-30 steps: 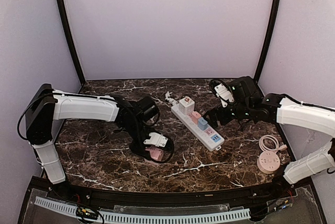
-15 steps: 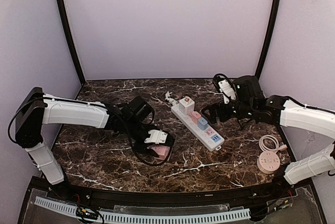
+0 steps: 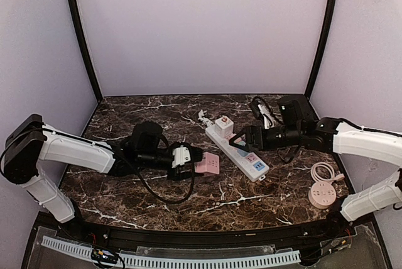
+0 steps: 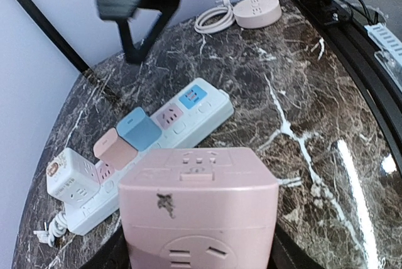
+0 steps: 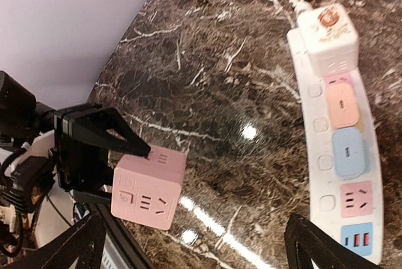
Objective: Insert the plug
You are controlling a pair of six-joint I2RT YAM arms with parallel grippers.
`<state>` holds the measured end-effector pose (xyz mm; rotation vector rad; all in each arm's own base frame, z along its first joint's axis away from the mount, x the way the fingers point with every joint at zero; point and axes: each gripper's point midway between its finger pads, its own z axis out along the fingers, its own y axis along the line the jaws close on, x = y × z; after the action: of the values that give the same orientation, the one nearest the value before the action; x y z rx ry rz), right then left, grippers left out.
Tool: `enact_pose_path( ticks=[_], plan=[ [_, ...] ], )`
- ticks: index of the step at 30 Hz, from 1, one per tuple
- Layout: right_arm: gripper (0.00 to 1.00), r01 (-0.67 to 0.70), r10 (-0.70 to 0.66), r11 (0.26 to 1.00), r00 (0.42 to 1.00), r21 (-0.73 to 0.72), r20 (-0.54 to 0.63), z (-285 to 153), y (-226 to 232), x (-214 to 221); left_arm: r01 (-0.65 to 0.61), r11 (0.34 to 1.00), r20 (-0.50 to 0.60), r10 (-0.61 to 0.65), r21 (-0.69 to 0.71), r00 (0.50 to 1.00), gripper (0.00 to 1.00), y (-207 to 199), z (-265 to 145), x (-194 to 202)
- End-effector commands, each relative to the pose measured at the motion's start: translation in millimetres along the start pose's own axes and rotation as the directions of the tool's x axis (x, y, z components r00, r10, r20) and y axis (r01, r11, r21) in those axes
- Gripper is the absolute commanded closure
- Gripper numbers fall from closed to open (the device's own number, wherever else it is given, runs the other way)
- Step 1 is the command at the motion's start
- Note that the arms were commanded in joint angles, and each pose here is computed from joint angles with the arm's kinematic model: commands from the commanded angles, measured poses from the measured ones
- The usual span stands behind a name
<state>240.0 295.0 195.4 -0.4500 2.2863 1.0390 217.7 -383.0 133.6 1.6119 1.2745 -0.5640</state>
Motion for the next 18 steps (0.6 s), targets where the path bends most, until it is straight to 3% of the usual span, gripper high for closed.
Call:
enact_pose_path(
  ticks=[1,8,18],
  plan=[
    [0.01,-0.074,0.059,0.991,0.989,-0.112,-0.133,9.1,29.4,21.9,0.025,0.996,0.196,-0.007,-0.087,0.981,0.99,23.0,-9.2,-45.0],
    [0.01,-0.047,0.025,0.995,0.974,-0.093,-0.224,35.9,49.6,36.4,0.061,0.993,0.229,-0.036,-0.100,0.973,0.99,25.6,-3.8,-44.3],
    [0.01,-0.017,0.012,1.000,0.968,-0.018,-0.249,56.5,54.6,35.4,0.133,0.982,0.206,-0.104,-0.132,0.973,0.99,34.9,6.6,-33.9]
  ],
)
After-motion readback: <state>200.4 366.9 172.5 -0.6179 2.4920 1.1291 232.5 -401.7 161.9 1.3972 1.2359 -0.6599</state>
